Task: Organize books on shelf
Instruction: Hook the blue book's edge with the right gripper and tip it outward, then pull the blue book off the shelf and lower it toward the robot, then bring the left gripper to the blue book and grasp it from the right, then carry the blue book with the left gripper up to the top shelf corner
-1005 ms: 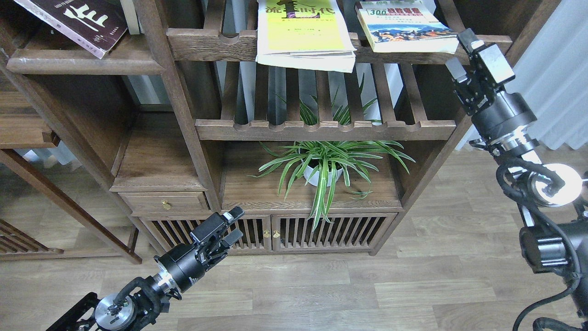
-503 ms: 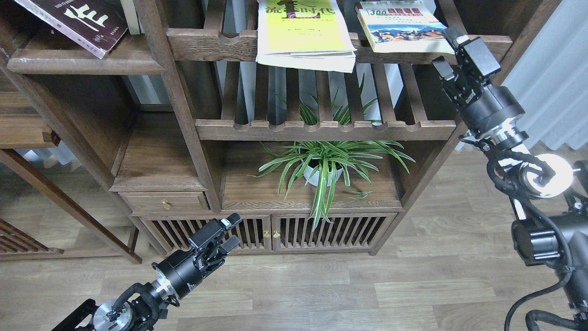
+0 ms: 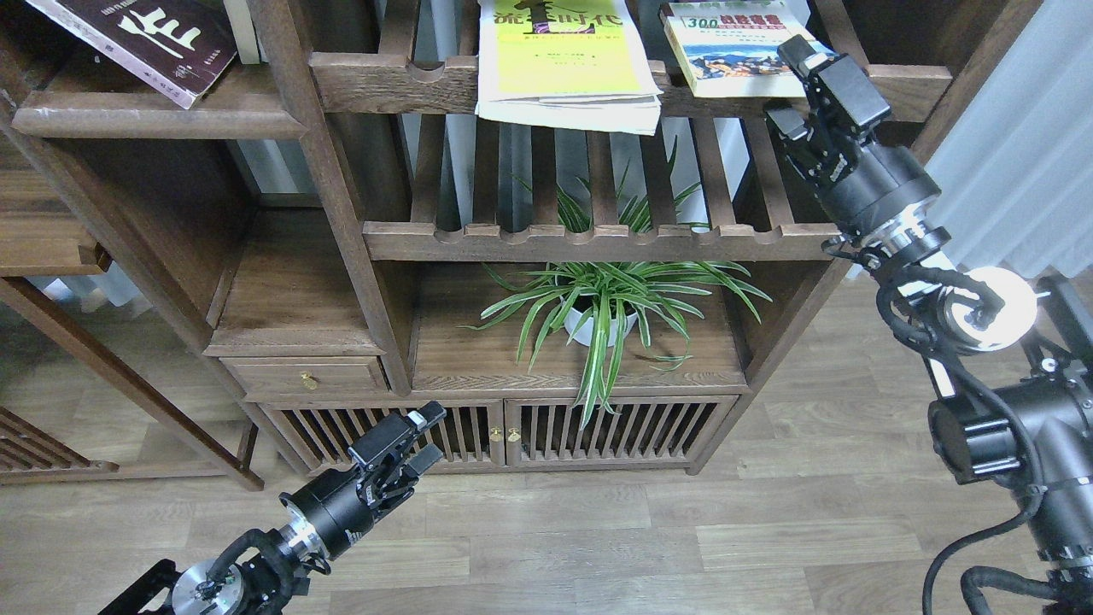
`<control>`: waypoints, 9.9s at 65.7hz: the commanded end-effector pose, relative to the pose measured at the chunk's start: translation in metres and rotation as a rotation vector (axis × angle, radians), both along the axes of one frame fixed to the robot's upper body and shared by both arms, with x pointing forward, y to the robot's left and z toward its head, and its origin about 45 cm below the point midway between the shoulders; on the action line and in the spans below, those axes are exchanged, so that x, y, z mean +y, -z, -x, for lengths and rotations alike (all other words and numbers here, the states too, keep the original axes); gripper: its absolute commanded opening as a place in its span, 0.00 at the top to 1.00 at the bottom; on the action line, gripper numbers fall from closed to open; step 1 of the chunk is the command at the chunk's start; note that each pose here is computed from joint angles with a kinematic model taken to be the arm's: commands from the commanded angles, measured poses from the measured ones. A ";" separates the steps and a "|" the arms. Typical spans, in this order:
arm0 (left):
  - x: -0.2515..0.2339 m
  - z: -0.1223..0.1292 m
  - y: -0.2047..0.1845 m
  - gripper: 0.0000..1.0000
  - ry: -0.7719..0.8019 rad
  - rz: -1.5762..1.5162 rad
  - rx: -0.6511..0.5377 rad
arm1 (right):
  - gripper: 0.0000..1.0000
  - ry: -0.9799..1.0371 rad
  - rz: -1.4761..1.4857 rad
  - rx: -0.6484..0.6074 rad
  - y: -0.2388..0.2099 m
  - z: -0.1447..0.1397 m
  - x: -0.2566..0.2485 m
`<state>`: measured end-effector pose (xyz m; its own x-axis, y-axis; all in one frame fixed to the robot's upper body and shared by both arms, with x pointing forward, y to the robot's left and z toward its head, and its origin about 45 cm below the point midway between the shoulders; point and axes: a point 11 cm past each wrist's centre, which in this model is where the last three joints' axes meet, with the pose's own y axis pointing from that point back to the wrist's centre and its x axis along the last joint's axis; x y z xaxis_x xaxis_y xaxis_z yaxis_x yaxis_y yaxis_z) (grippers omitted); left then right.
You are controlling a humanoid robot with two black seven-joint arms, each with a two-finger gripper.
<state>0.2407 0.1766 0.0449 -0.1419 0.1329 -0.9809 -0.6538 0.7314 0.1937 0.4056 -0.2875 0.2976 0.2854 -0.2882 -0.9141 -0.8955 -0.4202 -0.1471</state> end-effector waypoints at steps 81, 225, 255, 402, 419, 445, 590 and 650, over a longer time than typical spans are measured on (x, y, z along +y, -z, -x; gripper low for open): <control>0.015 -0.007 0.001 0.00 -0.035 -0.018 0.000 | 0.66 0.053 0.000 0.004 -0.032 -0.033 -0.008; 0.028 -0.001 0.012 0.00 -0.062 -0.042 0.035 | 0.94 0.319 -0.092 -0.067 -0.045 0.101 -0.227; 0.029 -0.002 0.011 0.00 -0.062 -0.042 0.032 | 0.94 0.376 -0.154 0.018 0.012 0.131 -0.237; -0.044 -0.057 -0.052 0.01 0.050 0.054 -0.164 | 0.95 -0.184 -0.273 0.259 0.133 0.077 0.084; -0.044 -0.062 -0.056 0.01 0.044 0.054 -0.176 | 0.95 -0.195 -0.269 0.265 0.134 0.079 0.088; -0.046 -0.069 -0.064 0.00 0.058 0.057 -0.199 | 0.95 -0.231 -0.229 0.287 0.136 0.080 0.104; 0.113 -0.100 -0.135 0.98 -0.010 -0.239 -0.393 | 0.18 -0.130 -0.186 0.480 0.201 0.087 0.105; 0.202 -0.109 -0.284 0.97 0.037 -0.610 -0.688 | 0.18 -0.122 -0.161 0.531 0.217 0.090 0.102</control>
<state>0.3487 0.3654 0.3129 0.4577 0.6194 -0.6379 -0.7249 0.6754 0.1357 0.3164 -0.1847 0.0829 -0.1982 -0.1231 -0.9724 -0.8120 -0.5350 0.2333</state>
